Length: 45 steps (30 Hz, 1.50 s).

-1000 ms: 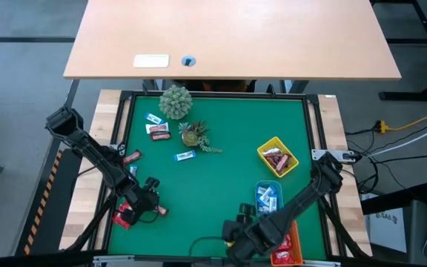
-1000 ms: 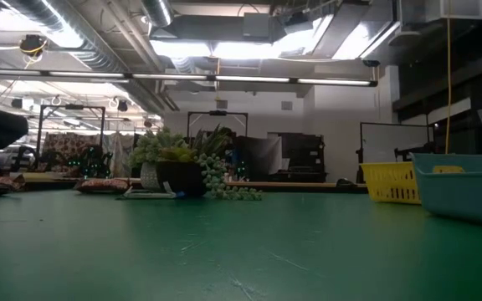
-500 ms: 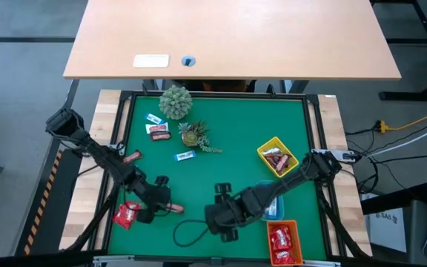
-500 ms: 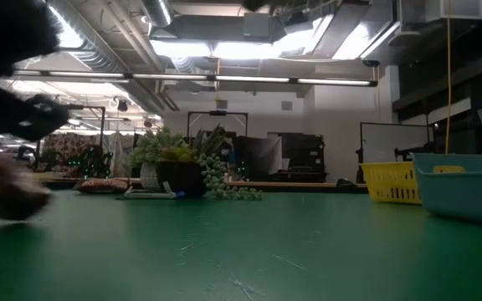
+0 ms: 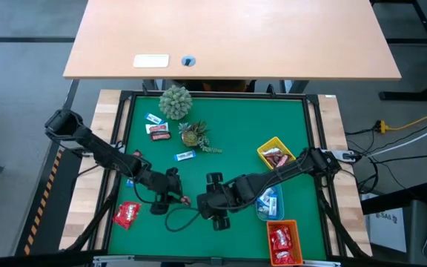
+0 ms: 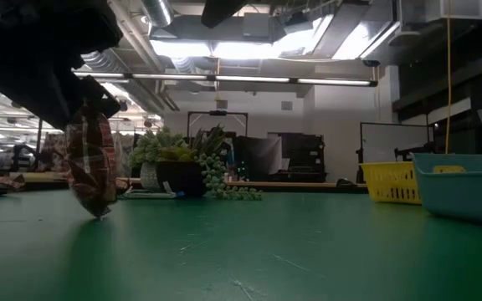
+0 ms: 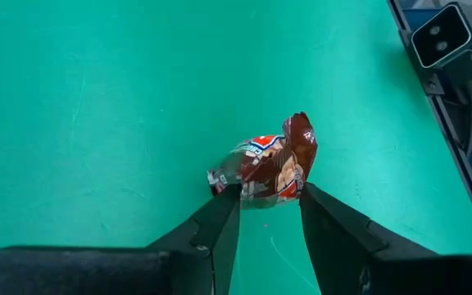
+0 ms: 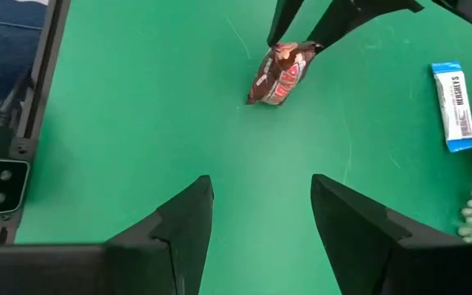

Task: Sort candy
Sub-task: Put the brown candy into the yellow bin

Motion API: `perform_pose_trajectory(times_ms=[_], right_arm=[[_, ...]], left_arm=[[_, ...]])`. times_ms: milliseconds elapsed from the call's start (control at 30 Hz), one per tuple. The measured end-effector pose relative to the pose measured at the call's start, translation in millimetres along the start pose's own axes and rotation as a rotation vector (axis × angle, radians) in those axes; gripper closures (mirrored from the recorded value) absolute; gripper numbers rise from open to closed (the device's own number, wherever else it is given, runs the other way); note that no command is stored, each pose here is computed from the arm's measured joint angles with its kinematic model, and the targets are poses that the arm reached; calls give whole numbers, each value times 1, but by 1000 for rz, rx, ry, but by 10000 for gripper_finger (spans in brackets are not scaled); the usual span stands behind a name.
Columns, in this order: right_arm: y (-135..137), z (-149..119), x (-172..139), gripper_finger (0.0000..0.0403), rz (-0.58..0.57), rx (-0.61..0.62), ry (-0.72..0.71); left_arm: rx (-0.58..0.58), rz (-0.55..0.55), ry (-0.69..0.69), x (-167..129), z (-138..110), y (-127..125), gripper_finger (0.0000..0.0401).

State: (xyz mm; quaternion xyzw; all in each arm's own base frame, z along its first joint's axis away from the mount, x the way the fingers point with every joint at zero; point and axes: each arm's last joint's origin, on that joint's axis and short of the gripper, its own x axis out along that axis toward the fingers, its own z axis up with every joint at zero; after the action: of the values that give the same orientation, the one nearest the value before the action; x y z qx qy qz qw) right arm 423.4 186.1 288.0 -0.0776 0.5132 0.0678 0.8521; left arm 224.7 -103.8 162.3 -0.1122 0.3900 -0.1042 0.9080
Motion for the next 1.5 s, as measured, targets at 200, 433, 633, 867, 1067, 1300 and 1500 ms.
perform_pose_trajectory(times_ms=[200, 433, 633, 867, 1067, 1300, 1500], right_arm=[[1, 0, 0, 196, 12, -1, 1], [-7, 8, 15, 196, -13, 28, -55], [-21, 19, 35, 196, -20, 73, -124], [-39, 26, 55, 196, 22, 198, -167], [-43, 21, 70, 196, 66, 255, -99], [-41, 16, 83, 196, 71, 172, -49], [-42, 14, 94, 196, 21, 137, -45]], left_arm=[[2, 1, -1, 0, 0, -1, 277], [3, 3, -1, 0, 0, -1, 277], [3, 3, -9, 0, 0, -1, 277], [3, 2, -13, 0, 1, -1, 277], [6, 21, -7, 0, 0, 0, 277], [6, 24, 0, 0, -1, 0, 277], [2, -5, 85, -3, -7, 1, 277]])
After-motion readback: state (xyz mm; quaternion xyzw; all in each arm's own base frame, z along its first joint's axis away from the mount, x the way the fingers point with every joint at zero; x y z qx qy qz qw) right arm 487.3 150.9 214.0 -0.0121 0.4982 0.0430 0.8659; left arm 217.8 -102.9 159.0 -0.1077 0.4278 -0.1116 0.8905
